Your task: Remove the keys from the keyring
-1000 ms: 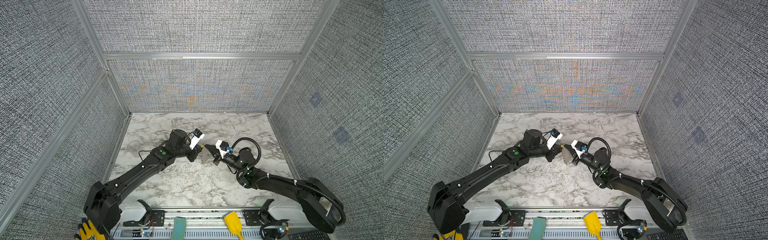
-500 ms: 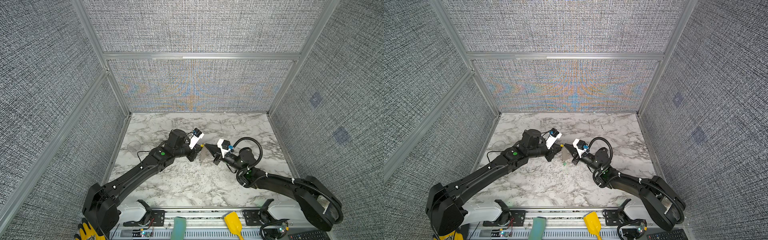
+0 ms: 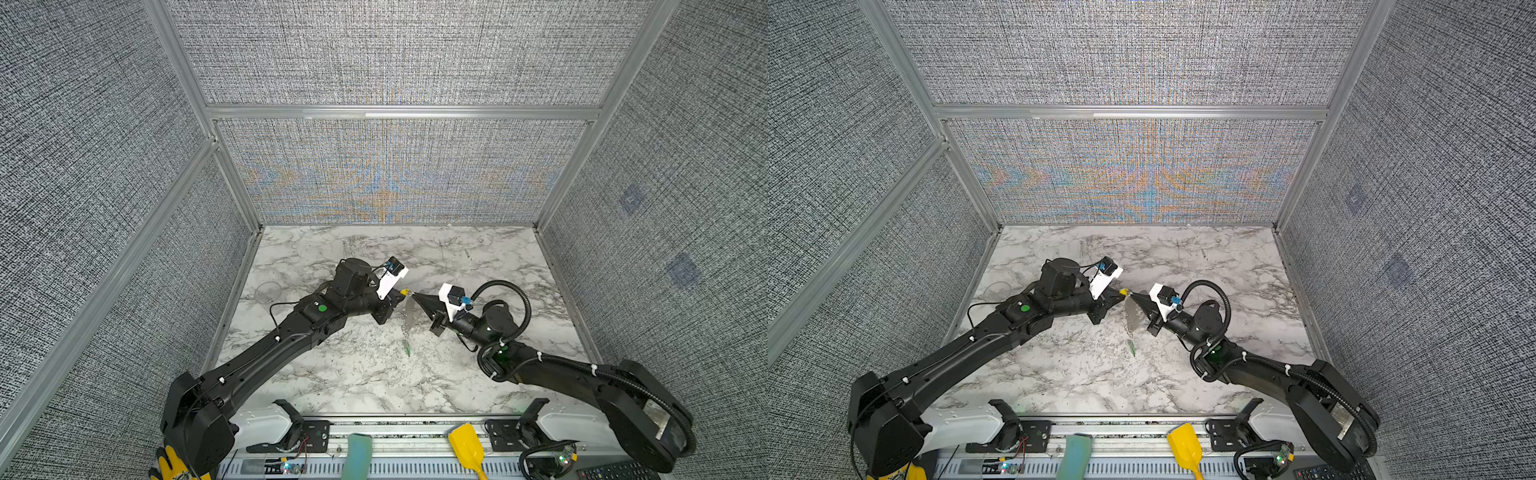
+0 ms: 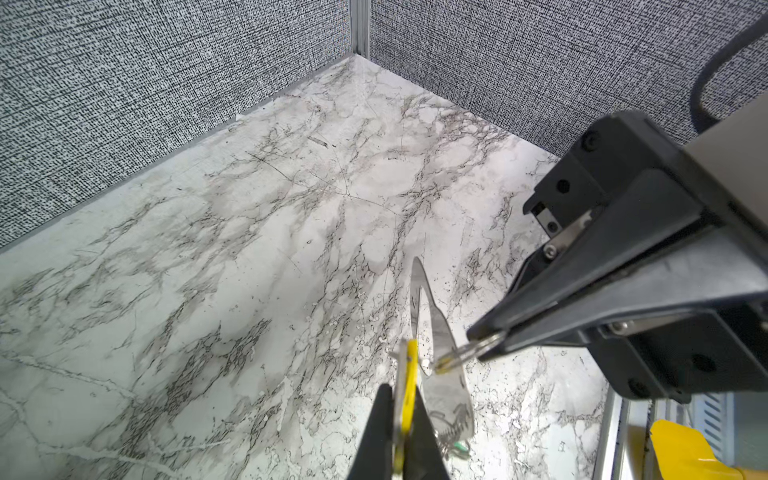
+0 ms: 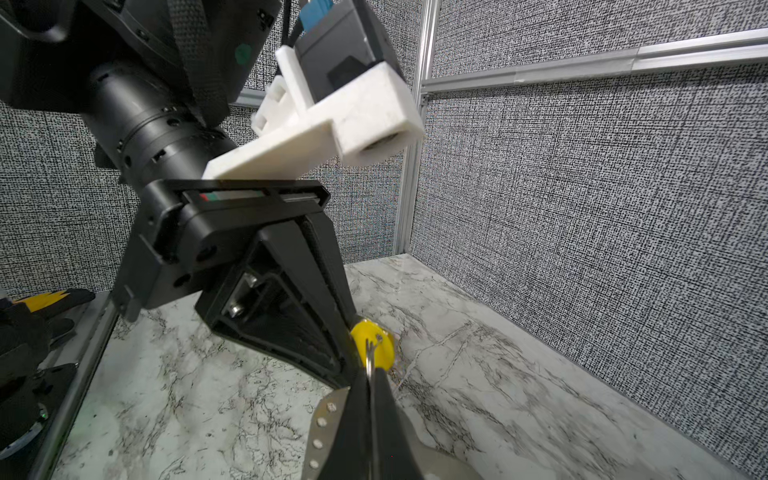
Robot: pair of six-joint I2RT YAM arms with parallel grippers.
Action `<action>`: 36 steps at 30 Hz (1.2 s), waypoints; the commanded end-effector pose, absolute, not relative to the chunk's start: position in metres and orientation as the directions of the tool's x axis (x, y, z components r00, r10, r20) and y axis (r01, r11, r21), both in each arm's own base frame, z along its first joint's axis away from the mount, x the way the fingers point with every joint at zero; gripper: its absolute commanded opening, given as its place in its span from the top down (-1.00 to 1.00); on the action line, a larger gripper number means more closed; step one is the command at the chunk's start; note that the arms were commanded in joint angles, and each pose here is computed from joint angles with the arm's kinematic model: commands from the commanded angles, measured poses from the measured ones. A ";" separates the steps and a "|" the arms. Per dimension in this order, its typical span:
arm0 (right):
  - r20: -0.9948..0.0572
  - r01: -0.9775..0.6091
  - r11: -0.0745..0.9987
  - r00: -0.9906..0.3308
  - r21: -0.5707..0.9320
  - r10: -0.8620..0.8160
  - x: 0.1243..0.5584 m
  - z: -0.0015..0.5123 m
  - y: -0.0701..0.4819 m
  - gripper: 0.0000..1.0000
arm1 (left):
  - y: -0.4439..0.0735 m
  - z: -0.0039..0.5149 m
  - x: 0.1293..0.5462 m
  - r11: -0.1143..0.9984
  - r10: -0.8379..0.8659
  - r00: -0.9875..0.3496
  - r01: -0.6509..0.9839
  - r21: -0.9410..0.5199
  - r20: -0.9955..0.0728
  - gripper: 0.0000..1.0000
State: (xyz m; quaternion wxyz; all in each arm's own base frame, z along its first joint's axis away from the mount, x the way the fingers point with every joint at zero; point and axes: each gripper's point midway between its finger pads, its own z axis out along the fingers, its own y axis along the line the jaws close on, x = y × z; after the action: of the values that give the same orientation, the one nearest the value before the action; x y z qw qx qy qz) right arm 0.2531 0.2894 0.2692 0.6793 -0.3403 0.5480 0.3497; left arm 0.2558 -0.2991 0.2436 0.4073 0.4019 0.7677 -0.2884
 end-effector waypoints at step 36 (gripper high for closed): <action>-0.997 -0.778 0.626 0.014 -0.057 -0.073 0.264 0.260 0.289 0.40 | -0.299 0.264 0.275 0.555 0.371 -0.299 0.830 -0.048 -0.879 1.00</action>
State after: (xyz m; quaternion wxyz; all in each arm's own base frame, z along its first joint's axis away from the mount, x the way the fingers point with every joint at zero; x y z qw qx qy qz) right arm 0.2551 0.2937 0.2674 0.6368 -0.3418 0.6168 0.3117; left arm 0.2701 -0.2976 0.2533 0.4225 0.3978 0.7718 -0.2600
